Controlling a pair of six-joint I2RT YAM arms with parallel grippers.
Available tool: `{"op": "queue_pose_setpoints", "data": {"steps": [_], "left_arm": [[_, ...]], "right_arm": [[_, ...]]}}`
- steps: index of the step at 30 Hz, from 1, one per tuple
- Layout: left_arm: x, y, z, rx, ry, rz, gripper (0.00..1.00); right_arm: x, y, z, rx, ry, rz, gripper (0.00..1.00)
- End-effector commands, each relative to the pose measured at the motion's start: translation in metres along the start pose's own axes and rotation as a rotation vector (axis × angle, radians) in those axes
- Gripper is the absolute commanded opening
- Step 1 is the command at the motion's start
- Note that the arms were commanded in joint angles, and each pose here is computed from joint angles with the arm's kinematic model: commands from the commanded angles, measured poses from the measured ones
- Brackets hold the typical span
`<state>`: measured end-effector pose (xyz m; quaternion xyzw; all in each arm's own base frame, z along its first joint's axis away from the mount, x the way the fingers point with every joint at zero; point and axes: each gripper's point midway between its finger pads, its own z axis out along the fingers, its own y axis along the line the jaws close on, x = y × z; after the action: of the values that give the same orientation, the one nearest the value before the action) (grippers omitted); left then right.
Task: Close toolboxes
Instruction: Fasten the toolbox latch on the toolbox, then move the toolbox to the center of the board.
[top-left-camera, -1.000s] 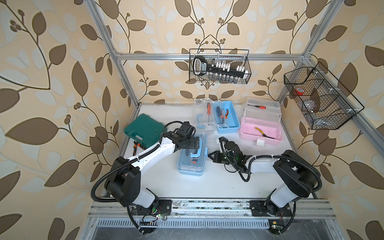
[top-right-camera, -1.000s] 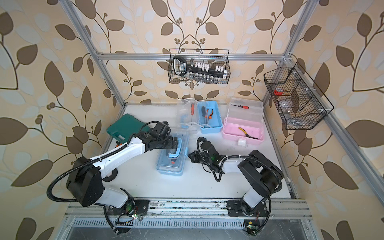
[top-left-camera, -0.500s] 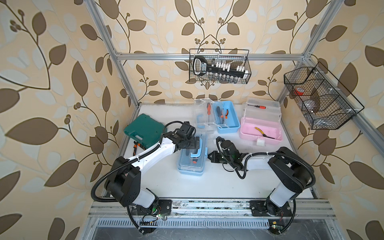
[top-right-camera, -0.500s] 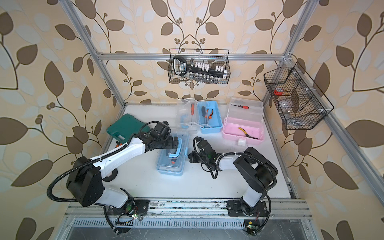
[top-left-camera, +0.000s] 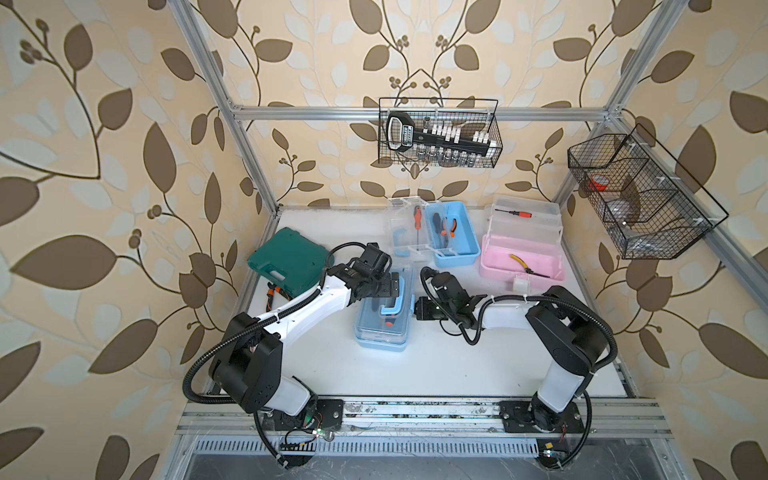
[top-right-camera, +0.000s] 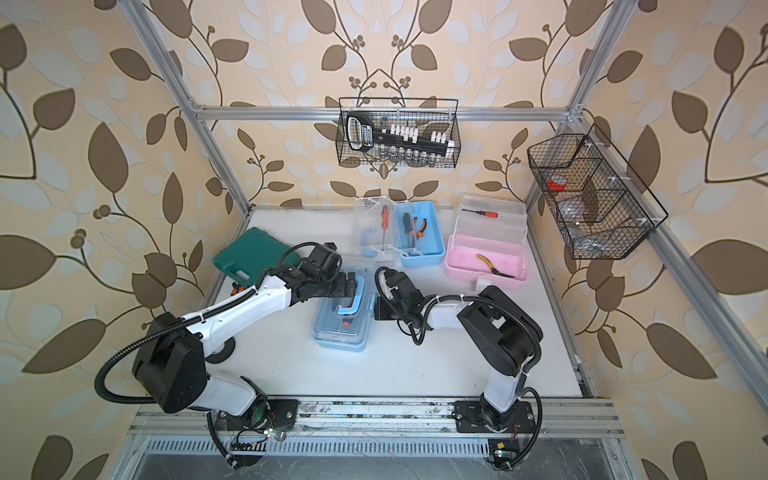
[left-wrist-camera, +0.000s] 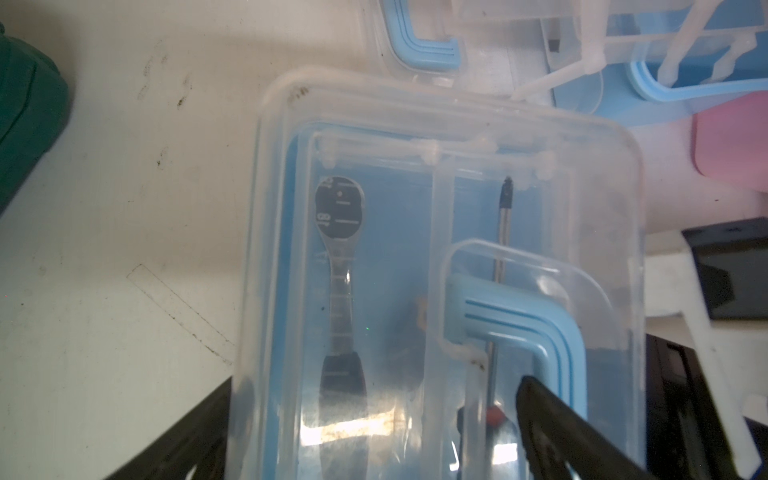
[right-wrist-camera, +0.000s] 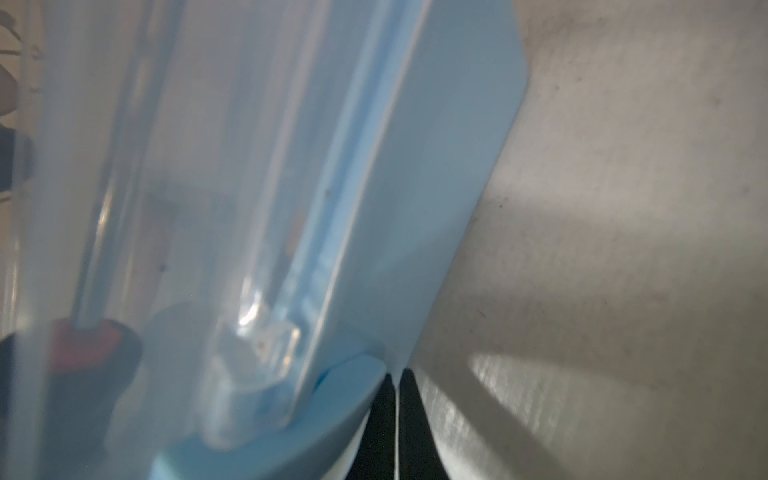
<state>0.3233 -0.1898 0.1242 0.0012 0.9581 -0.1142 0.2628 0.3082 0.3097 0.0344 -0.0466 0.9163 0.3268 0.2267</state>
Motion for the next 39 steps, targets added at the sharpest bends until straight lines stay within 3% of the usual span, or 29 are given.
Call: {"op": "queue_pose_setpoints", "data": {"steps": [1,7,16,22,29,39], "left_arm": [[0.067,0.003,0.022,-0.021,0.231,0.067,0.99],[0.052,0.009,0.006,-0.075,0.189,0.089,0.99],[0.018,0.015,-0.053,-0.151,0.063,0.128,0.99],[0.023,-0.019,-0.082,-0.089,0.001,0.174,0.99],[0.034,-0.060,-0.065,-0.037,0.040,0.226,0.99],[0.036,-0.048,-0.019,-0.236,0.121,0.277,0.99]], "right_arm": [[-0.037,0.041,-0.016,-0.082,-0.130,-0.078,0.04],[-0.042,0.025,-0.042,0.015,-0.162,-0.110,0.15],[-0.047,-0.004,-0.076,0.063,-0.206,-0.070,0.49],[-0.059,-0.024,-0.106,0.113,-0.268,-0.049,0.65],[-0.071,-0.052,-0.136,0.142,-0.335,0.000,0.71],[-0.068,-0.059,-0.151,0.138,-0.368,0.015,0.75]]}}
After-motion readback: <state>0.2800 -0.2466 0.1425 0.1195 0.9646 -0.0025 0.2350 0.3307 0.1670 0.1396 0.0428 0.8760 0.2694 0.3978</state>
